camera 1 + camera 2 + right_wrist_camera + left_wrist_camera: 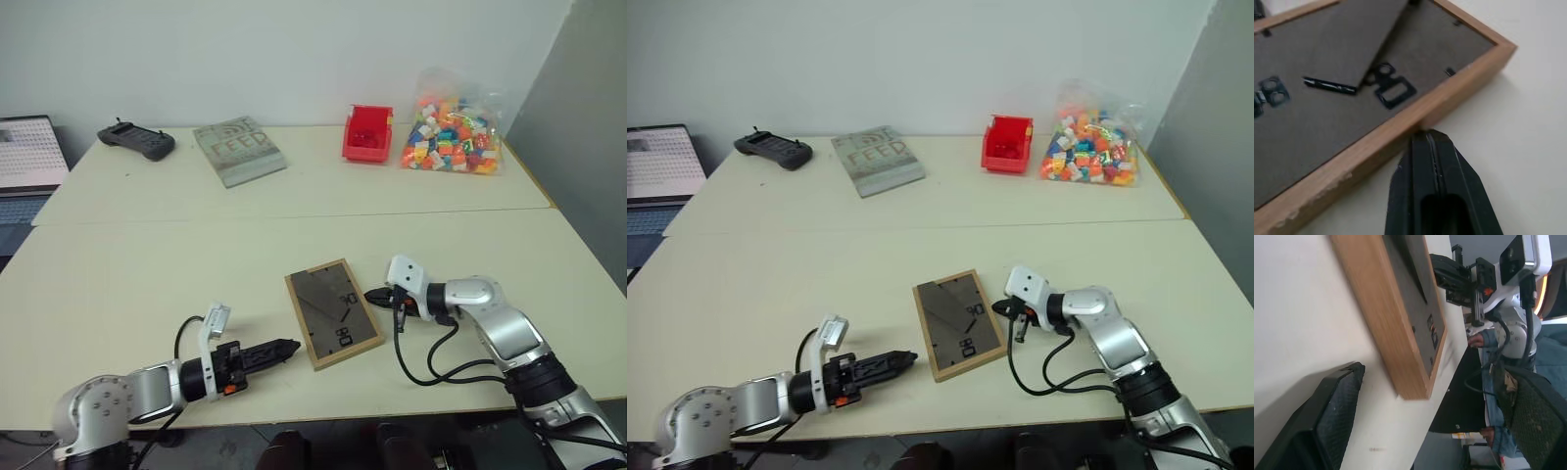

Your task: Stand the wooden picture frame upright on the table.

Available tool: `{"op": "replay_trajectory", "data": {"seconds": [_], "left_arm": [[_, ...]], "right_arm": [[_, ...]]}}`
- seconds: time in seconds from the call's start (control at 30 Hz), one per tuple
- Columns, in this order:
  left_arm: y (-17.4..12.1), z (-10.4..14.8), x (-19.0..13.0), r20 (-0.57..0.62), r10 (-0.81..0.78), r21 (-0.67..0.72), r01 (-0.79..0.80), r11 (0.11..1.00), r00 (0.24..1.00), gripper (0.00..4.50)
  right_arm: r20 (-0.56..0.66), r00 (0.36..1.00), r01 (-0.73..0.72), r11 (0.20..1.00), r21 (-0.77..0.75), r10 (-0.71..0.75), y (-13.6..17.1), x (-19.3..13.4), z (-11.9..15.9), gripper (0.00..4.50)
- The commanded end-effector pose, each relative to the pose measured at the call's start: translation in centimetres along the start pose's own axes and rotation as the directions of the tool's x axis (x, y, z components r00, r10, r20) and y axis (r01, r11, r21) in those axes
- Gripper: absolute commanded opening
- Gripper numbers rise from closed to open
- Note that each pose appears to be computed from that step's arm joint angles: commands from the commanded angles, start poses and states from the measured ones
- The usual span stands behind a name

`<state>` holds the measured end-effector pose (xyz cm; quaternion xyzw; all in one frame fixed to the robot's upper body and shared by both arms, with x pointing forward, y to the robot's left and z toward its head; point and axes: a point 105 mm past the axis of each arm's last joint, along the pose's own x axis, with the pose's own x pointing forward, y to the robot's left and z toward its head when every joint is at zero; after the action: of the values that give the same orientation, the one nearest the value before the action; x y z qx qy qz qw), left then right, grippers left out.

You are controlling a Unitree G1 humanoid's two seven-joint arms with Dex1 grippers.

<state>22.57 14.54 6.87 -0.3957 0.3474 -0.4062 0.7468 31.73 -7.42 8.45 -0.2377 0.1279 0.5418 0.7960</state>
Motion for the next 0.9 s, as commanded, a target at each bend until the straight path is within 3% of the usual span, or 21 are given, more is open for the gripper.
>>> {"op": "replay_trajectory", "data": {"seconds": [0.03, 0.37, 0.67, 0.8, 0.9], "left_arm": [[1.7, -1.1, 1.8, -0.048, 0.051, -0.033, -0.052, 0.998, 0.998, 4.46], [1.0, -1.8, 3.3, -0.076, 0.015, 0.037, -0.012, 0.999, 0.997, 4.46], [1.2, 0.7, 1.6, 0.025, 0.098, 0.196, -0.100, 0.975, 0.995, 2.83], [0.1, 3.6, 1.7, 0.100, 0.082, 0.296, -0.109, 0.949, 0.992, 2.03], [-1.2, 6.1, 1.6, 0.128, 0.065, 0.418, -0.113, 0.902, 0.990, 1.68]], "right_arm": [[0.057, 0.998, -0.021, 0.999, -0.041, 0.023, 0.9, 0.7, 2.3, 0.00], [0.077, 0.997, 0.012, 0.999, 0.042, -0.015, 0.9, 0.7, 2.7, 0.00], [0.070, 0.992, 0.094, 0.991, 0.091, -0.101, -1.0, -0.5, 2.0, 0.00], [0.089, 0.984, 0.145, 0.986, 0.083, -0.152, -3.1, -2.3, 2.7, 0.00], [0.135, 0.967, 0.207, 0.976, 0.068, -0.215, -5.9, -4.1, 4.7, 0.00]]}}
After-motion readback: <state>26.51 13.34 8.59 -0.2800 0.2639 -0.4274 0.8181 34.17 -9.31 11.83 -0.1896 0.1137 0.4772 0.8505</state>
